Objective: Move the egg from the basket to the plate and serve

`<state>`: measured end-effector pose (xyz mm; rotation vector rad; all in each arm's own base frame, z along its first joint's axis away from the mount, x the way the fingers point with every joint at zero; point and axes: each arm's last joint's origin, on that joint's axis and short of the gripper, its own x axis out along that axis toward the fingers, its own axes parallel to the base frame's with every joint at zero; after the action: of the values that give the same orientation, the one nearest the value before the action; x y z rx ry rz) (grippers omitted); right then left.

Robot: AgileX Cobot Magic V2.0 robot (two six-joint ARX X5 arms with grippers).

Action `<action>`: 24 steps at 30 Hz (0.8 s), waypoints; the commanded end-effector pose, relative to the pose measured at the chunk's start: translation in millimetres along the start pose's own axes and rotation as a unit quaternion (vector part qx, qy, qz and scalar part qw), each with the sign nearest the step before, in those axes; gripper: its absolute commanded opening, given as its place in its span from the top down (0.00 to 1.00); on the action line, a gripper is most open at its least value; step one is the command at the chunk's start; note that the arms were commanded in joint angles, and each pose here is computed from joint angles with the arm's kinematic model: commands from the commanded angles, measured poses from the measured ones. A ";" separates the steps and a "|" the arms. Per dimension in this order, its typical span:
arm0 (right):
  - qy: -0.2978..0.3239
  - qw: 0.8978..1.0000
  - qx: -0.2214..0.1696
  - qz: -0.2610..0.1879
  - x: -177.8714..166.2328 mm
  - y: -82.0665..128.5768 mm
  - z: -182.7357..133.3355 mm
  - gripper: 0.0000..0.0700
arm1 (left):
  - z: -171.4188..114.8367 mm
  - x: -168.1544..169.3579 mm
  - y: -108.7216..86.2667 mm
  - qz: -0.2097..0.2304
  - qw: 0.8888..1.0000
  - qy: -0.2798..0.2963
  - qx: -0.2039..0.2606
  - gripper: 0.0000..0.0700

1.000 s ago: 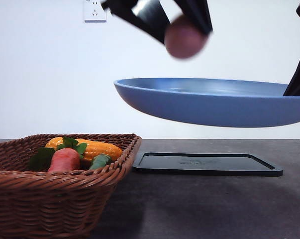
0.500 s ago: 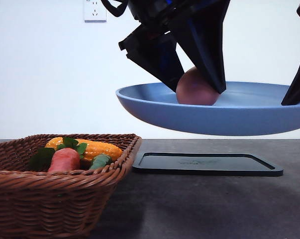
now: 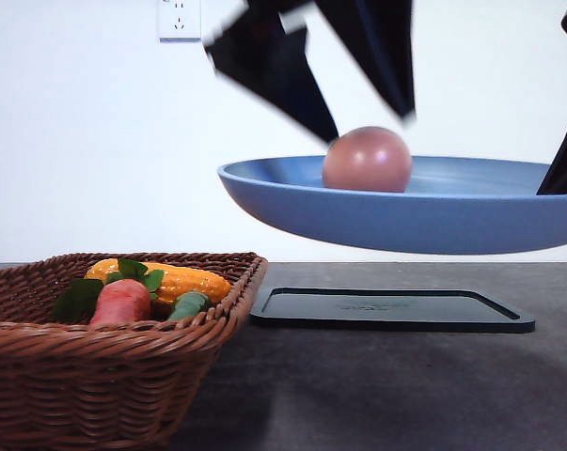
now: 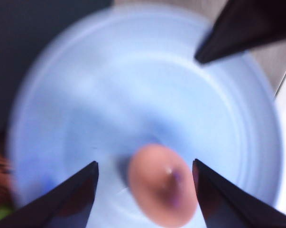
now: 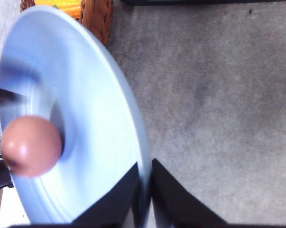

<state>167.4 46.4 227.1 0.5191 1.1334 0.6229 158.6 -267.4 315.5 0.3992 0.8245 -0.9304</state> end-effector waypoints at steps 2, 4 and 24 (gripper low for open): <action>-0.001 1.000 0.003 0.003 2.6 -3.1 9.0 1.00 | 7.3 -31.3 2.5 0.026 0.999 -0.041 -0.004 0.42; 0.002 1.000 0.014 -0.003 6.3 -10.3 14.1 1.00 | 4.9 -54.2 6.2 0.048 0.997 -0.065 -0.009 0.42; -0.028 0.997 0.052 -0.055 37.8 -71.5 151.2 1.00 | -63.8 -234.9 17.5 0.121 0.936 -0.321 -0.077 0.42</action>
<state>324.7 10.7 207.6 0.5419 1.1357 0.4491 68.3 -90.5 449.1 0.0671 0.2482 -0.6907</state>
